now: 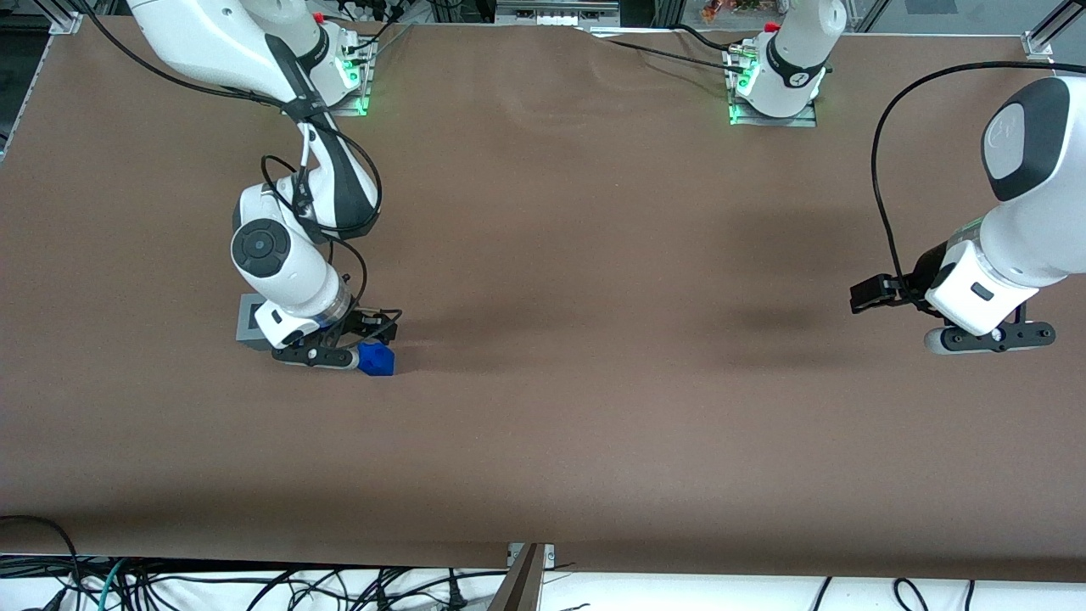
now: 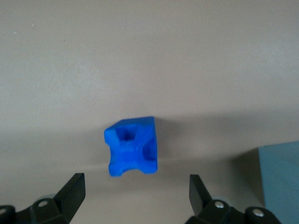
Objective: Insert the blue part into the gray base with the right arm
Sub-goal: 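Close the right gripper on the blue part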
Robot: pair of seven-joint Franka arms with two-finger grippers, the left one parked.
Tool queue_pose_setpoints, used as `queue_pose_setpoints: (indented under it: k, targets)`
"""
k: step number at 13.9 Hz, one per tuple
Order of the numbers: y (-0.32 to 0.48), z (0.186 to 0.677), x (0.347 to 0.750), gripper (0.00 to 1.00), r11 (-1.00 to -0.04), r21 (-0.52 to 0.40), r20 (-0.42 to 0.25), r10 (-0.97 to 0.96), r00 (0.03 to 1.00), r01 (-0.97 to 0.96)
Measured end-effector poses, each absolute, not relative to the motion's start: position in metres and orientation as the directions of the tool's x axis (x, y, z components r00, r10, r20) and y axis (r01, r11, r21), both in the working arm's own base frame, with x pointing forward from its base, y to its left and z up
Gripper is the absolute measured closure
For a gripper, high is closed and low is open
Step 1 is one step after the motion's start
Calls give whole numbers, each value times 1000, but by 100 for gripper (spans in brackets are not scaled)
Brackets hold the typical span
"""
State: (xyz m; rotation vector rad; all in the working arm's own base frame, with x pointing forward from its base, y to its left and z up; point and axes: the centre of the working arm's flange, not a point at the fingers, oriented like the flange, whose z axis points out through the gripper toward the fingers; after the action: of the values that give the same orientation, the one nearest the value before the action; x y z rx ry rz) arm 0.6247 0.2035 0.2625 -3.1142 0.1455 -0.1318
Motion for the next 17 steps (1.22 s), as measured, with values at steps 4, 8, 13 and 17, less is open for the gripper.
queue_pose_setpoints:
  k: [4, 8, 13, 17]
  targets:
    - [207, 235, 634, 4, -996, -28, 100, -92, 991, -90]
    - [210, 239, 642, 16, -996, -35, 116, -91, 989, -88]
    - [209, 239, 642, 50, -997, -32, 118, -71, 991, -67]
    - [202, 252, 648, 50, -999, -5, 58, -40, 998, -40]
